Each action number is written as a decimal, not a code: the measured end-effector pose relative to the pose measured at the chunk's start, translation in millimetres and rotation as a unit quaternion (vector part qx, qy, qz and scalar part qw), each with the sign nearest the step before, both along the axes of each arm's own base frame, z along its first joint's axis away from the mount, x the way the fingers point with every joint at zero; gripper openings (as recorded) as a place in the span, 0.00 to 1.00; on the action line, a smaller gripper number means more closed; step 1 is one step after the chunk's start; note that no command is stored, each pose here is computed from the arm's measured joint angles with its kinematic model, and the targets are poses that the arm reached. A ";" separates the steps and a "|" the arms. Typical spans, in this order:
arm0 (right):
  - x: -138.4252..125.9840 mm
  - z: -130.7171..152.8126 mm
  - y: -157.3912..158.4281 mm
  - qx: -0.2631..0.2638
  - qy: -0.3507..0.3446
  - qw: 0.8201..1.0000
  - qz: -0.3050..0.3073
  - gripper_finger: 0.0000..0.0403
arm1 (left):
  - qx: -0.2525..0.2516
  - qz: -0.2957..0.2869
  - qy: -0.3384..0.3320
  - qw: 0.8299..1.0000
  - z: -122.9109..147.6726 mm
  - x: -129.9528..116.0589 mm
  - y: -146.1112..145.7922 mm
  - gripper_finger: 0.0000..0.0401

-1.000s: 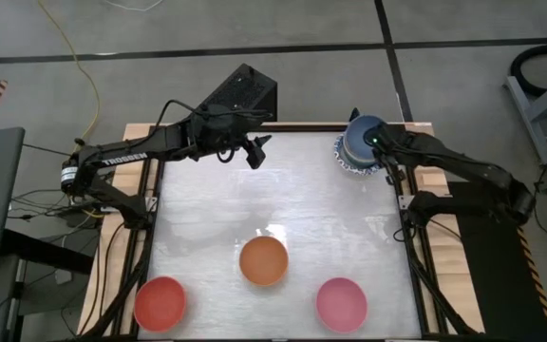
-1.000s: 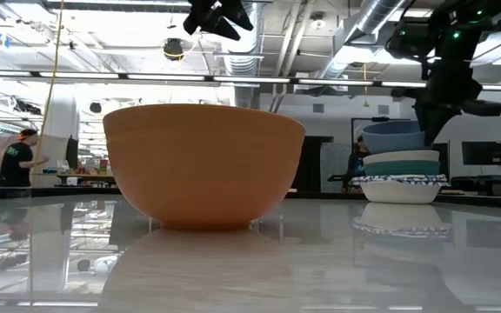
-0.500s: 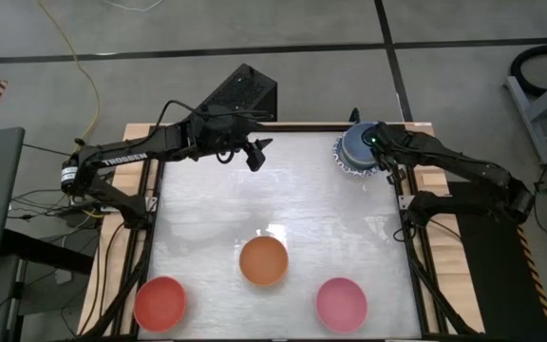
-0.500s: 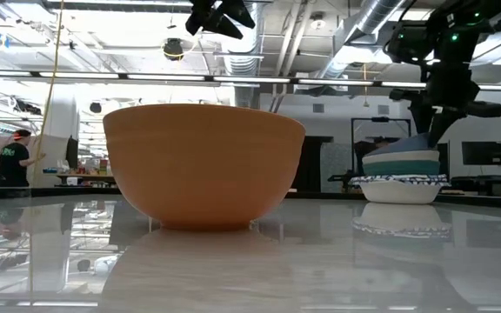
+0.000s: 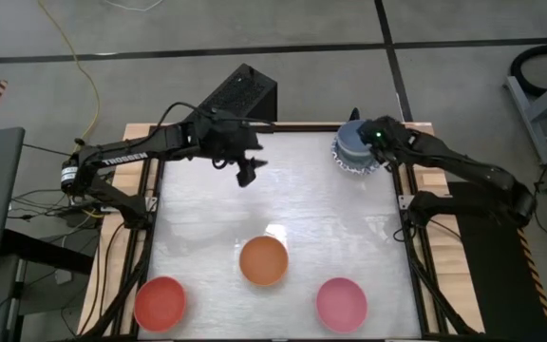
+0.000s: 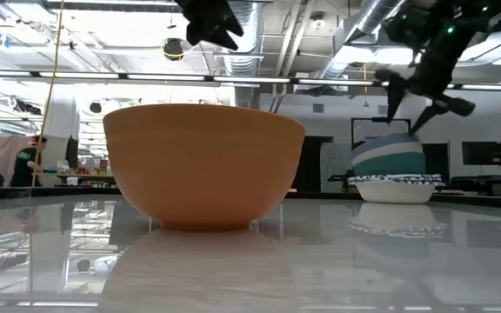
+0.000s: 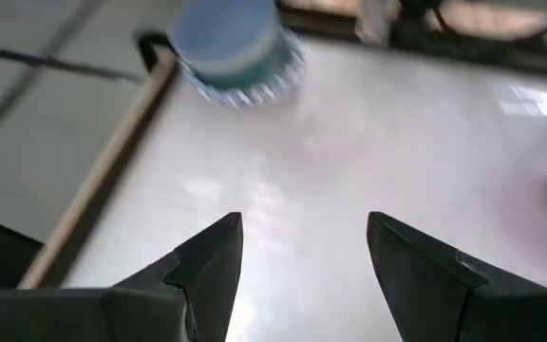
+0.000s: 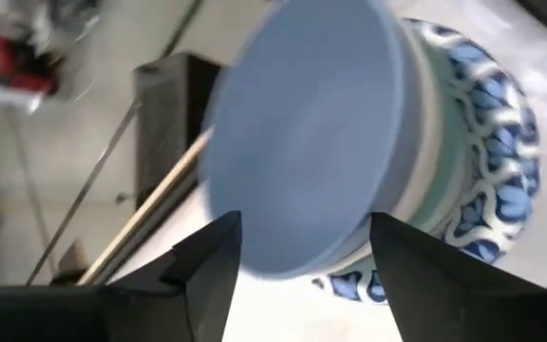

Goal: Nest bowls inside each other
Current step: Stack the blue bowl into the white bowl, then stack the light orange bowl into the blue bowl

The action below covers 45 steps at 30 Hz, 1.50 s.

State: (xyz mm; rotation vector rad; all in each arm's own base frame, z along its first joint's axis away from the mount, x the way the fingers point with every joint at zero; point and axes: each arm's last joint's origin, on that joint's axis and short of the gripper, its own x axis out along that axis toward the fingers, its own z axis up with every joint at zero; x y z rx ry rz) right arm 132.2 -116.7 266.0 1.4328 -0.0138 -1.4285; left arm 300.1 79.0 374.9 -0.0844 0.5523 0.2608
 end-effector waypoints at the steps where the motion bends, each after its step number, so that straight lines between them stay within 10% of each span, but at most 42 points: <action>1: -0.9 2.6 1.7 -0.007 -0.001 1.000 0.018 0.64 | -0.007 -0.012 0.014 1.000 -2.4 -1.3 -1.1 0.54; 19: -2.5 14.2 47.9 -0.045 0.035 0.977 0.205 0.65 | -0.133 -0.188 0.142 0.963 -91.9 2.1 -57.3 0.54; 45: 8.0 14.3 73.3 -0.081 0.066 0.945 0.308 0.65 | -0.146 -0.026 0.205 0.967 -163.1 35.9 -141.7 0.54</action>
